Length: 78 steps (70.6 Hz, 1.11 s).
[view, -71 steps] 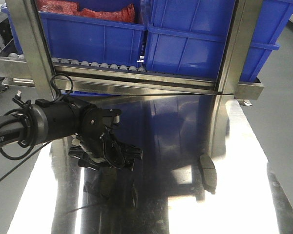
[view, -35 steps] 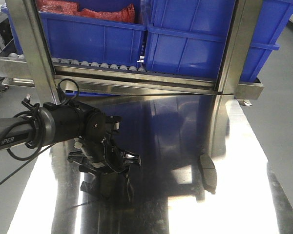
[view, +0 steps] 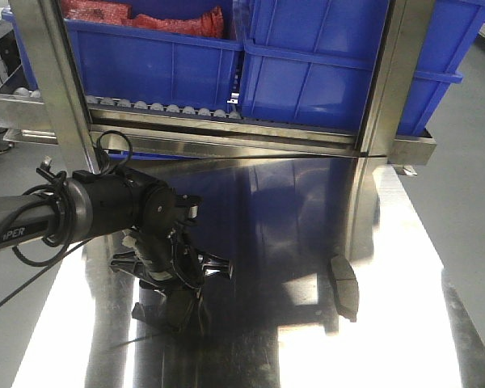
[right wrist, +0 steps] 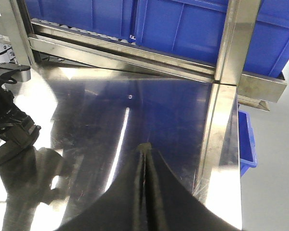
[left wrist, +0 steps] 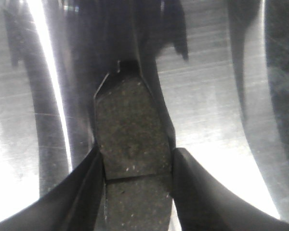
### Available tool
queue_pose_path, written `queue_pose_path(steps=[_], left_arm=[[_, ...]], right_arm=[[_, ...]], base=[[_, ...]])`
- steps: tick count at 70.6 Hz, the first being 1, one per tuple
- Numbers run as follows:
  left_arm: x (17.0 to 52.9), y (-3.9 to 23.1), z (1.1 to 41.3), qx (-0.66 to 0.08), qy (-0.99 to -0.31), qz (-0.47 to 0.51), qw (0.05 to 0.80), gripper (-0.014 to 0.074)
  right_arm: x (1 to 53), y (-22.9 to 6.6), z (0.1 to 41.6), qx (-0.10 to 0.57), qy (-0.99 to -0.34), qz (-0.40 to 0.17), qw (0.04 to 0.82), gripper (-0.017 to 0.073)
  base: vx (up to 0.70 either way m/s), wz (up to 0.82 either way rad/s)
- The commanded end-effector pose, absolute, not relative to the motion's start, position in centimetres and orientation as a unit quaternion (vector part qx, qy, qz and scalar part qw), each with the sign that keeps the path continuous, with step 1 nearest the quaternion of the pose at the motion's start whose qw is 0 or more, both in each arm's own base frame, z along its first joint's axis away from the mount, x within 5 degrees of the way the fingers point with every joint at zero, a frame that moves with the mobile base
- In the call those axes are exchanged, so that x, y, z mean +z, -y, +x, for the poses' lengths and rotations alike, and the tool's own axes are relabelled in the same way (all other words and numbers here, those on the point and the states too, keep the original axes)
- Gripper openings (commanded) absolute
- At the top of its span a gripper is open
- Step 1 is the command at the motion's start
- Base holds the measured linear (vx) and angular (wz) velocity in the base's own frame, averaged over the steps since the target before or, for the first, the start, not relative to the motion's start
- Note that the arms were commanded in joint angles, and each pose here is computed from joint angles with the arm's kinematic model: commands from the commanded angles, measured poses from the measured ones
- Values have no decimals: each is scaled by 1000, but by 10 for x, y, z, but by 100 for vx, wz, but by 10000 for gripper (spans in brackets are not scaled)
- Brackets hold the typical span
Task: Move and align brake pads A on conveyor
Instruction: 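Lower the left gripper onto the brake pad nearest it and close, then lift the grasped brake pad off the steel table with the left gripper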
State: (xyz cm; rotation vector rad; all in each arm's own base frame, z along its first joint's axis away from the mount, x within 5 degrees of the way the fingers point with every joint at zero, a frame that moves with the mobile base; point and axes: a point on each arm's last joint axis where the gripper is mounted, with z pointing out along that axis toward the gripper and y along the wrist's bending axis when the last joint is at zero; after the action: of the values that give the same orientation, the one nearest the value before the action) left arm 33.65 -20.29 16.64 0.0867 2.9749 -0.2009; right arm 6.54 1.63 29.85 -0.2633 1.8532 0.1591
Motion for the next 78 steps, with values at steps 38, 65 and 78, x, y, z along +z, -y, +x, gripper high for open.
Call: queue_pose_path(steps=[38, 65, 78], left_arm=[[216, 209, 324, -78, -972, 108, 196, 128], [284, 163, 260, -108, -934, 126, 315, 128], [312, 130, 214, -122, -900, 140, 395, 128]], right_arm=[[313, -17, 67, 71, -768, -111, 627, -9], [313, -17, 67, 71, -768, -111, 627, -9], [313, -17, 67, 71, -768, -111, 627, -9]], base=[[0, 0], [0, 0], [0, 0]])
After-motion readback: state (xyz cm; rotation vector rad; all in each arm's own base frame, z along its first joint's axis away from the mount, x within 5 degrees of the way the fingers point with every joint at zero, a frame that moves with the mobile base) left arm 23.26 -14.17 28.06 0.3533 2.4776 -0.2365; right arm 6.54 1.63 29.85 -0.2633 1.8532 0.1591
